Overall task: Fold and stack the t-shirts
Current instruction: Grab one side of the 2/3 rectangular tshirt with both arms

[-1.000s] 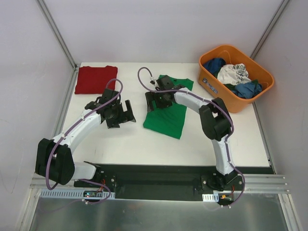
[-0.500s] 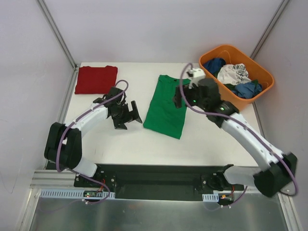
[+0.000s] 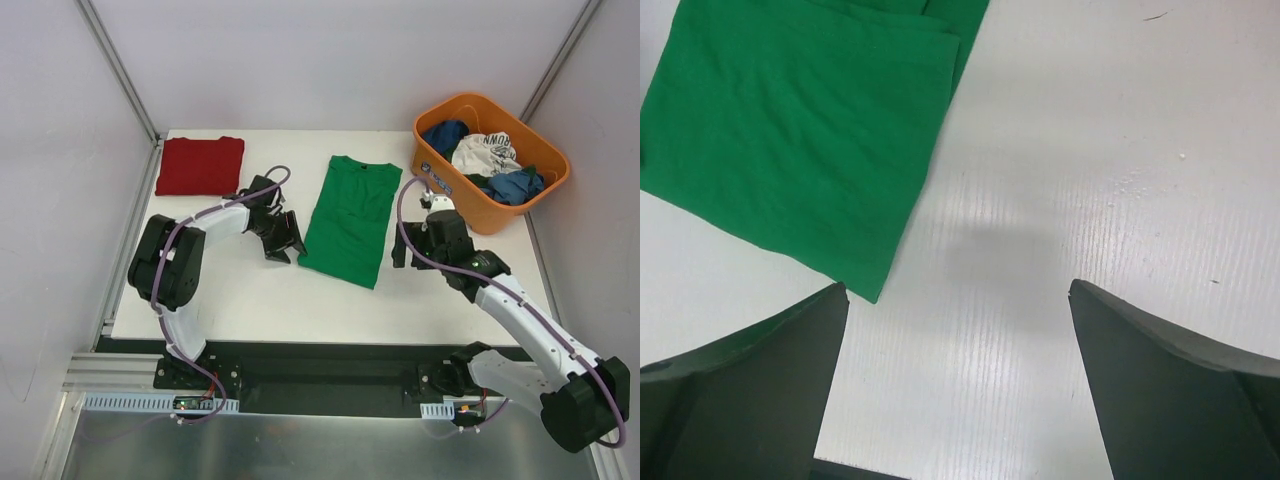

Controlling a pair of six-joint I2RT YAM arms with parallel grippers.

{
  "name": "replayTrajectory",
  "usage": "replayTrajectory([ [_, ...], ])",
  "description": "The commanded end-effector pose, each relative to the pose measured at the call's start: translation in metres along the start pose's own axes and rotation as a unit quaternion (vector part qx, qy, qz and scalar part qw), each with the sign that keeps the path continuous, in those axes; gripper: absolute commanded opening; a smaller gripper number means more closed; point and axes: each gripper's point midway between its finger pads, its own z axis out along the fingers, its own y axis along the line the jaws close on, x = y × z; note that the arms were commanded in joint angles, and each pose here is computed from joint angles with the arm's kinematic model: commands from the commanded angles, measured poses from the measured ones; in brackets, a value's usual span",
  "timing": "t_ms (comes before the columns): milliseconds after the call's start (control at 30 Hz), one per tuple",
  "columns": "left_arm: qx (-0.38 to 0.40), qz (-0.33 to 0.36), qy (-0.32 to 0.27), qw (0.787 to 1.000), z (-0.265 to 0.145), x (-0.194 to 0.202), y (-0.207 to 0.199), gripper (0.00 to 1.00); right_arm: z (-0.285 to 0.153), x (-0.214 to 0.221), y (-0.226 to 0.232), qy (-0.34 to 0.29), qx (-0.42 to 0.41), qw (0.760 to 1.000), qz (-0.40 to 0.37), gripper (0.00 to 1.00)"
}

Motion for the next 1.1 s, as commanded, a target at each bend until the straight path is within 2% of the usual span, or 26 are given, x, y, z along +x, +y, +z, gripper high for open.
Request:
replayTrajectory([
  [0,0.007,0.01,0.018,1.0,0.008,0.007,-0.009,0.52,-0.006,-0.001,0.001,-0.01,-0.008,0.999,0.037,0.97],
  [33,0.002,0.004,0.023,1.0,0.012,0.009,-0.005,0.44,-0.004,0.002,0.002,-0.003,-0.01,0.999,0.042,0.97],
  [100,-0.007,-0.003,0.026,1.0,0.017,0.01,0.001,0.36,0.001,0.011,0.009,0.017,-0.028,0.998,0.051,0.97],
  [167,-0.014,-0.007,0.029,0.999,0.021,0.01,0.005,0.23,0.006,0.016,0.015,0.03,-0.044,0.997,0.052,0.97],
  [267,-0.019,-0.007,0.03,0.999,0.026,0.007,0.007,0.11,0.015,0.032,0.036,0.078,-0.1,0.991,0.034,0.98],
  [300,-0.017,-0.005,0.029,0.999,0.027,0.005,0.005,0.1,0.019,0.042,0.044,0.104,-0.122,0.987,0.032,0.97],
  [400,-0.014,0.0,0.028,0.999,0.028,0.002,0.002,0.0,0.031,0.058,0.053,0.139,-0.147,0.979,0.025,0.95],
  [667,-0.024,0.003,0.03,0.999,0.029,0.009,0.01,0.0,0.049,0.08,0.073,0.182,-0.153,0.971,-0.018,0.9],
  [867,-0.028,0.005,0.023,0.999,0.026,0.011,0.013,0.0,0.068,0.104,0.08,0.223,-0.14,0.964,-0.036,0.7],
  [1033,-0.031,0.003,0.022,0.999,0.026,0.012,0.016,0.0,0.079,0.102,0.082,0.218,-0.136,0.966,-0.039,0.58],
  [1067,-0.03,0.002,0.022,0.999,0.026,0.013,0.016,0.0,0.081,0.105,0.082,0.223,-0.134,0.965,-0.04,0.52],
])
